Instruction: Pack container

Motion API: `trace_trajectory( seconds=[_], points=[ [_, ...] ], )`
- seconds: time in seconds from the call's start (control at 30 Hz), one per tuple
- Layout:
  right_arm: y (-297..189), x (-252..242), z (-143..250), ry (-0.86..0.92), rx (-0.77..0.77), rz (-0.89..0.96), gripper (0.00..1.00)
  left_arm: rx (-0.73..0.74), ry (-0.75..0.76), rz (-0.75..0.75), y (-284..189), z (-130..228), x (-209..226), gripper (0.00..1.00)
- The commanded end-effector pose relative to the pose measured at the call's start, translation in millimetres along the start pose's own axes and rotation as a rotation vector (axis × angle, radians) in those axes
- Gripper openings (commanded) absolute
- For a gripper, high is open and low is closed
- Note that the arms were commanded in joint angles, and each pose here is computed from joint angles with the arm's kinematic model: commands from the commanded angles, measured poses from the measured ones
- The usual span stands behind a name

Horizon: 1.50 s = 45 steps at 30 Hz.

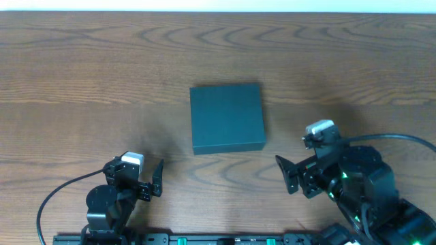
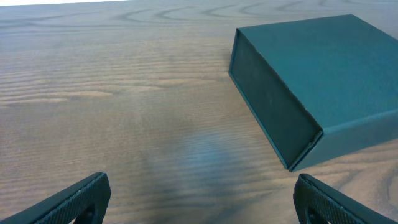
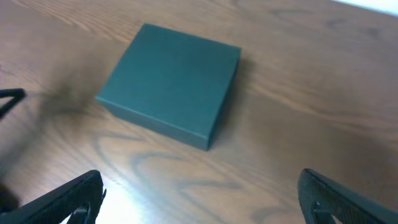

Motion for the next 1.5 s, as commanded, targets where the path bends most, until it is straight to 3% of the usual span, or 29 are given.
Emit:
trace_trajectory(
  seconds=[0.0,0.3,0.5,1.47],
  points=[
    [7.9,-16.2,19.5,-0.12,-0.03,0.087,0.99,0.011,-0.014,-0.001,2.8,5.4,-0.4,0.95],
    [70.3,-44.6,117.9,-0.103,-0.162,0.059,0.99,0.011,-0.014,-0.001,2.8,5.4,-0.4,0.95],
    [89.1,-50.9,145.5,-0.085,-0.194,0.04,0.99,0.011,-0.014,-0.001,2.8,5.4,-0.4,0.95],
    [91.2,-56.9,148.6,-0.058,-0.217,0.065,0.99,0.011,-0.014,-0.001,2.8,5.4,-0.4,0.95]
  ],
)
Point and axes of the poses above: each gripper's point midway between its finger pads, its own y axis out along the fingers, its own x axis along the line the jaws close on, z = x × y, the point moved 10 cm from there along -y, back along the fingers, and after that the axes turned 12 degrees about y, right-handed, at the moved point
